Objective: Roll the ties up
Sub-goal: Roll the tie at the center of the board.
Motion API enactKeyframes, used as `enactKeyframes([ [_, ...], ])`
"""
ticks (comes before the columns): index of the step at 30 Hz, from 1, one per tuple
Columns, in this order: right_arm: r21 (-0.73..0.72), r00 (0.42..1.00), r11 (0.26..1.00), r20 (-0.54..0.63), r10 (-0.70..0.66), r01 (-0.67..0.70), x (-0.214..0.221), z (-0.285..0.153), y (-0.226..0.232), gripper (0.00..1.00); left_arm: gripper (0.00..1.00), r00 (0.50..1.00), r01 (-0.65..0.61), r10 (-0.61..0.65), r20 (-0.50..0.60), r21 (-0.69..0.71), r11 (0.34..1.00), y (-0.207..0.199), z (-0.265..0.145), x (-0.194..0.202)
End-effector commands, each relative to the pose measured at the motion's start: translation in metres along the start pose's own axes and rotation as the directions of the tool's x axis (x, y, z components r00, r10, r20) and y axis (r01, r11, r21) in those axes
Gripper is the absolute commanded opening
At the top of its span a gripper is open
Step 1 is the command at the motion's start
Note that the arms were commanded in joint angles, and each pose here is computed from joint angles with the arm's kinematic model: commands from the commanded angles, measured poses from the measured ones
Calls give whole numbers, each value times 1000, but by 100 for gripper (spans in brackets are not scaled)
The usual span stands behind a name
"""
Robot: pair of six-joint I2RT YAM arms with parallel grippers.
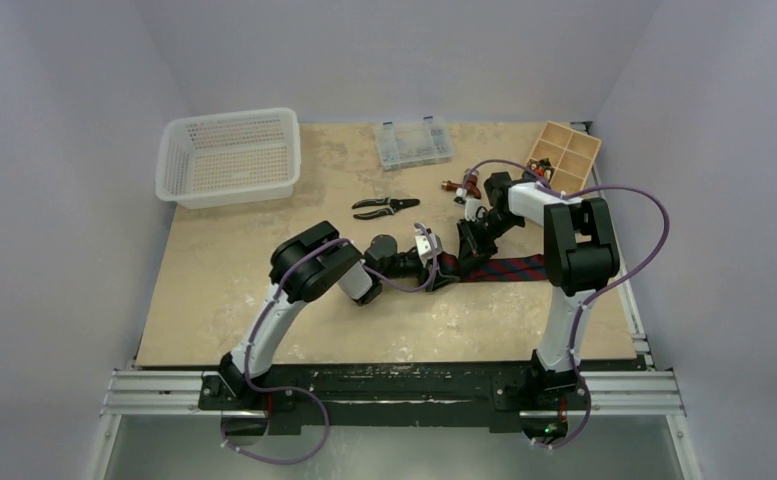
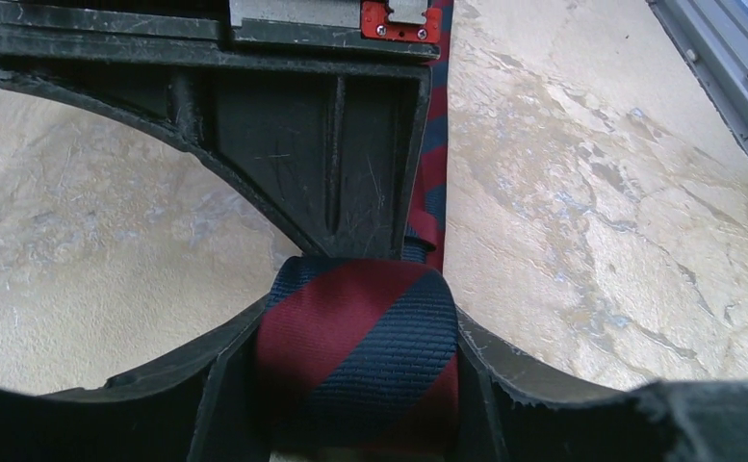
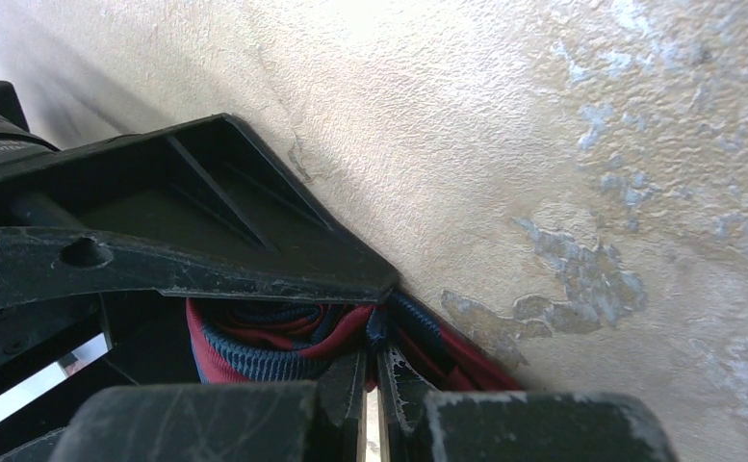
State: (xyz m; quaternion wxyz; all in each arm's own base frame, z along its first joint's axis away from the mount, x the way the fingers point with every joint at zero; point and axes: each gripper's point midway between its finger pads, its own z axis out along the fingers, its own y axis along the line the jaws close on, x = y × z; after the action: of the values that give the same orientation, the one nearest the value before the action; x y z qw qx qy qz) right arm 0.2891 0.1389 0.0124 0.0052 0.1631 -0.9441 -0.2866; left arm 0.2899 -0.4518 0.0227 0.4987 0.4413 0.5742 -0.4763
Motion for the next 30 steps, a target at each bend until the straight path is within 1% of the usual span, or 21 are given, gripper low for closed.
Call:
enactKeyframes([
  [1,218,995,974,-89,-41,59,20,13,-51,0,53,1000,25,-26,8,63,998,-16,9,10],
  [5,215,996,975,-85,-32,50,19,13,-51,0,51,999,44,-44,1,48,998,-14,11,20],
  [6,212,996,976,-88,-29,47,19,14,-50,0,50,999,45,-45,-2,47,998,-14,11,23],
  [9,202,996,978,-89,-26,43,19,15,-48,0,42,999,25,-24,-31,35,999,-12,9,33],
  [11,194,996,980,-84,-30,46,18,15,-46,0,38,994,-4,7,-105,30,1000,-13,5,47],
  [12,188,996,981,-80,-32,47,17,14,-44,0,33,988,-23,27,-150,27,999,-13,3,53],
  [14,165,997,985,-74,-34,46,15,15,-39,0,24,970,-47,47,-239,5,999,-9,-3,63],
  [17,133,997,990,-66,-35,44,12,15,-34,0,15,930,-55,46,-365,-14,998,-7,-18,74],
  [18,122,997,991,-64,-39,47,11,15,-32,2,13,914,-56,45,-403,-16,998,-7,-24,78],
  [21,69,997,996,-48,-54,57,4,13,-21,18,5,874,-60,47,-483,-12,998,-8,-39,81],
  [23,45,997,997,-34,-64,65,-1,5,-17,27,0,845,-56,47,-532,-1,998,-10,-48,84],
  [26,17,997,997,13,-74,73,-13,-14,-14,36,0,798,-45,46,-601,17,999,-13,-59,88],
  [28,-5,996,997,44,-74,74,-22,-29,-12,43,0,772,-47,54,-633,27,999,-13,-63,88],
  [30,-40,995,996,70,-74,77,-26,-42,-8,48,0,746,-51,59,-663,32,998,-12,-67,89],
])
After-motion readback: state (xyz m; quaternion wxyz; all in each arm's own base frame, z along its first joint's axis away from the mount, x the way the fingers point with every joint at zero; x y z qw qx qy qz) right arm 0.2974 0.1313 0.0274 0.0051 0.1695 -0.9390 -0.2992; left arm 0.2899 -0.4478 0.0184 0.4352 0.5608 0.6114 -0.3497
